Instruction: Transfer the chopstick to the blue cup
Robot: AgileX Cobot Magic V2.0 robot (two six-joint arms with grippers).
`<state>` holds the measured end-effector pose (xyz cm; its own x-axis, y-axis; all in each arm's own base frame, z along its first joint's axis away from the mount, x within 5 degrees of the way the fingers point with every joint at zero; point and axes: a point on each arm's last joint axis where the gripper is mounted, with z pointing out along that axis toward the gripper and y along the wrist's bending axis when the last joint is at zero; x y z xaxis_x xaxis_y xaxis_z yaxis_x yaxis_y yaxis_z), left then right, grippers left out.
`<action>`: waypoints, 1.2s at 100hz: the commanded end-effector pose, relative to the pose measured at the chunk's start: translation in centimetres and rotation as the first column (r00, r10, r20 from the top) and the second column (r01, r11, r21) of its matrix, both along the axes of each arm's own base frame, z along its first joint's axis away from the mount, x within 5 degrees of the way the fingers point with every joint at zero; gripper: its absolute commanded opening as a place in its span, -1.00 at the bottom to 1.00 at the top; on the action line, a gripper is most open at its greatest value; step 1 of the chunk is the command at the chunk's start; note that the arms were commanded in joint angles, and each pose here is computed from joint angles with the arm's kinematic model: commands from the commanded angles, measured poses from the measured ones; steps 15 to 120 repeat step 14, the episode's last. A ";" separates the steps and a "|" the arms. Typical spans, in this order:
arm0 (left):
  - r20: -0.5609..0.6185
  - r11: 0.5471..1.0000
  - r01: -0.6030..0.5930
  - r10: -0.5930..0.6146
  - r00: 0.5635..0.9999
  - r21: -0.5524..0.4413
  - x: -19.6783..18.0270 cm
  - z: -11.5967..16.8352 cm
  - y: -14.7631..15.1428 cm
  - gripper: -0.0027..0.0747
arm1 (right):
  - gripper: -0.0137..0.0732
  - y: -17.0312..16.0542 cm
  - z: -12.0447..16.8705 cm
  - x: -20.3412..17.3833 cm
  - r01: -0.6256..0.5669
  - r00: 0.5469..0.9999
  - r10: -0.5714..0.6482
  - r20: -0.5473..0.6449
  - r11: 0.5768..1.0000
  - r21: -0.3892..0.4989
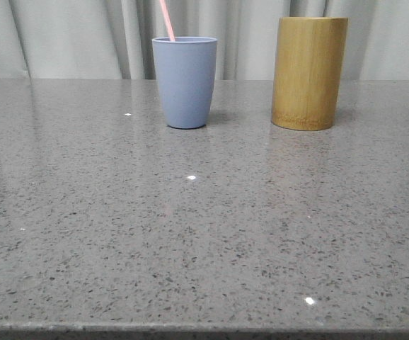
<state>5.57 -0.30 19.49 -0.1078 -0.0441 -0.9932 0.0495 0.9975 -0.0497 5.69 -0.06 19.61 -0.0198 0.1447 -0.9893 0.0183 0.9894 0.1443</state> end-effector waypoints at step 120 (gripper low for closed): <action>0.105 1.000 -0.001 0.004 0.994 -0.025 -0.2 0.6 0.0 -0.98 | -0.92 -0.1 0.8 -0.2 0.014 0.995 -0.013 0.099 1.000 -0.010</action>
